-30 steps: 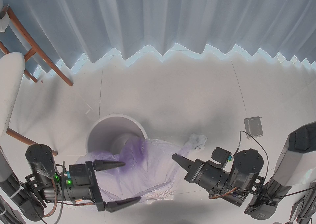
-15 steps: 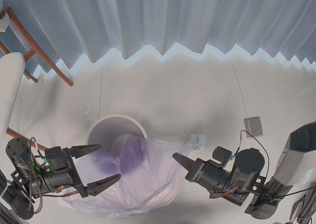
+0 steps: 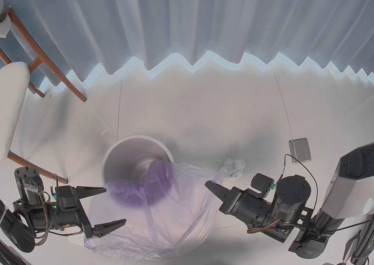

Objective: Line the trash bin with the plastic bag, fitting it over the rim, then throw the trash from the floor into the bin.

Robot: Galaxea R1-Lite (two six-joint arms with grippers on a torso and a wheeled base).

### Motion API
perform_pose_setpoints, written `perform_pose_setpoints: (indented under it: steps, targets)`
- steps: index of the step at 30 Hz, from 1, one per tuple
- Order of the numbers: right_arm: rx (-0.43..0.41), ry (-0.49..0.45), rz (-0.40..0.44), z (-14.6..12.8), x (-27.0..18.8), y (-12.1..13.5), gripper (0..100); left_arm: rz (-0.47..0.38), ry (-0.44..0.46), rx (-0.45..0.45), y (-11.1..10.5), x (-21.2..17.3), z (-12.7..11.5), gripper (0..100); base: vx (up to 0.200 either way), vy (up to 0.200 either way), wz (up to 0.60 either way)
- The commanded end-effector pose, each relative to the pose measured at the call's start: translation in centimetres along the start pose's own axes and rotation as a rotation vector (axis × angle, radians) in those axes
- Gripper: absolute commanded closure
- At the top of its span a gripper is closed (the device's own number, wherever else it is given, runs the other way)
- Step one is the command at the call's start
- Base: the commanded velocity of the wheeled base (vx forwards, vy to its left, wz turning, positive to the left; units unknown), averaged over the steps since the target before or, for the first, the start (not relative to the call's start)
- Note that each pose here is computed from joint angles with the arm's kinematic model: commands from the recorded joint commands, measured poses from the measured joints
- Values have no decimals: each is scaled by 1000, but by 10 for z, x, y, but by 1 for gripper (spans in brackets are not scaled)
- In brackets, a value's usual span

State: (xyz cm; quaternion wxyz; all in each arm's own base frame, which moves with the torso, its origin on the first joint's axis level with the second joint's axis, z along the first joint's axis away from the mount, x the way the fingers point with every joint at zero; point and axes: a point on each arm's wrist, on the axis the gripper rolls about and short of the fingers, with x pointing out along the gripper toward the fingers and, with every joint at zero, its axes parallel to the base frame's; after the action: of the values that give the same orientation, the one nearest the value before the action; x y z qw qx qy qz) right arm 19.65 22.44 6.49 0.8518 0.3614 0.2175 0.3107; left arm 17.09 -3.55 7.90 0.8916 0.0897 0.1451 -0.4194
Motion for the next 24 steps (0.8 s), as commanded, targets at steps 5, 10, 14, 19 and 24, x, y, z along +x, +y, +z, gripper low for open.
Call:
perform_pose_setpoints:
  steps: [5,10,14,19,24]
  targets:
    - [2,-6,6,0,1,-1,100,131,-42,10,9,-21,4,0,0,120,0]
    - [1,-3,3,-1,2,-2,100,130,-47,15,9,-21,5,0,0,200,0]
    - [-1,5,-8,-4,3,-5,100,124,-40,11,8,-21,4,0,0,200,0]
    - [-1,5,-8,-4,3,-5,100,105,-40,28,5,-19,4,0,0,120,0]
    - [-1,4,-7,-4,3,-4,100,49,-30,33,-2,-14,5,0,0,0,0]
